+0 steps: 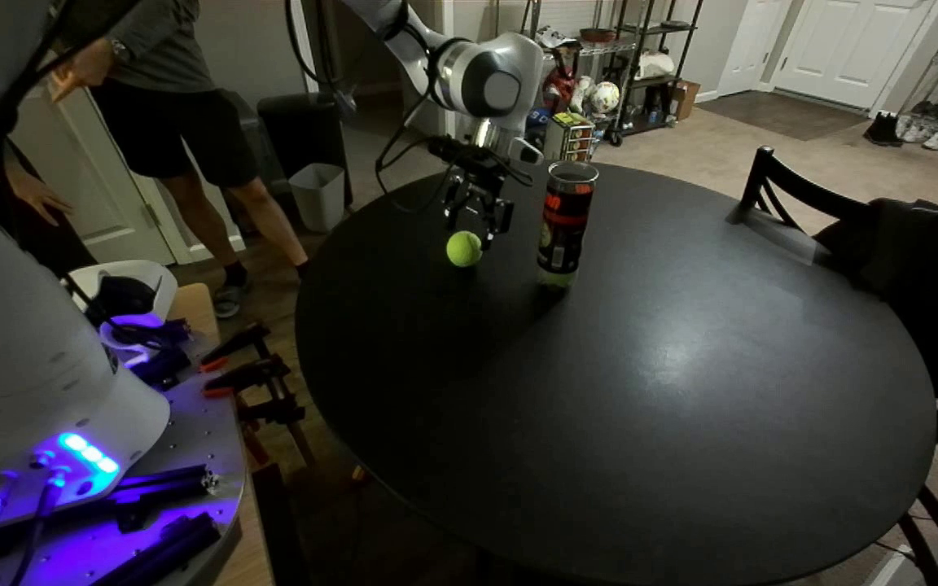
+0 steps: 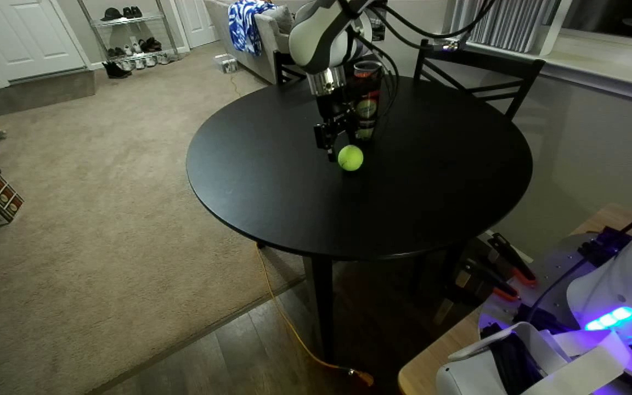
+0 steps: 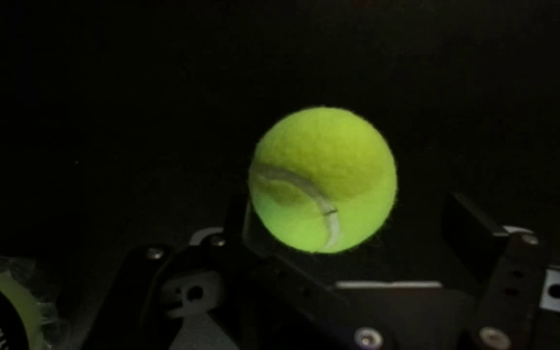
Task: Put the tennis ball into the the cylinder
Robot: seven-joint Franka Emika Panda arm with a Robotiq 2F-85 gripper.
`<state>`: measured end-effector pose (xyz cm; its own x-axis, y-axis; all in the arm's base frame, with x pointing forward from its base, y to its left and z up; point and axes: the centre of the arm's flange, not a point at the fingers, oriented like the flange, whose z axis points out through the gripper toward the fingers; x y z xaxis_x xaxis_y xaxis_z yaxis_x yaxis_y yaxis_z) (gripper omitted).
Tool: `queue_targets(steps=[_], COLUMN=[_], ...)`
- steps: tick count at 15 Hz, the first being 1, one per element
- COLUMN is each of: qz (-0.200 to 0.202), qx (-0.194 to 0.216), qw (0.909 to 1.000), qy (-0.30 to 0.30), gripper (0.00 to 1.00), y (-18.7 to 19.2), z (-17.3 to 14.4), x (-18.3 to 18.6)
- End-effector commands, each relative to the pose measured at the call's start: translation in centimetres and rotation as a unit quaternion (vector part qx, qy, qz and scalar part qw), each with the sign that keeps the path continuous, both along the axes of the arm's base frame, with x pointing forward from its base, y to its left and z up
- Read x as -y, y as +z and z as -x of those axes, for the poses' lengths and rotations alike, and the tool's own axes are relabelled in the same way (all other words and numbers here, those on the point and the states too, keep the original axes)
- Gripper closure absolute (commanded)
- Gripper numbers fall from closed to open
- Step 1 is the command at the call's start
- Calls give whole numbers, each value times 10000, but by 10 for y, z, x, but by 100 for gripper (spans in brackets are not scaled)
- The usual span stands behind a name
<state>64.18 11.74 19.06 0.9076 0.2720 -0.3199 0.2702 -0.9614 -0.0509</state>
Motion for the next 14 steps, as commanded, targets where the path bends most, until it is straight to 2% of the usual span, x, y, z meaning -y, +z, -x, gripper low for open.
queue_targets(steps=[1, 14], qz=[109, 4], qx=[-94, -194], qw=[9998, 9997], qy=[-118, -135], gripper=[0, 0], y=[16, 4], z=[20, 17], x=[6, 26])
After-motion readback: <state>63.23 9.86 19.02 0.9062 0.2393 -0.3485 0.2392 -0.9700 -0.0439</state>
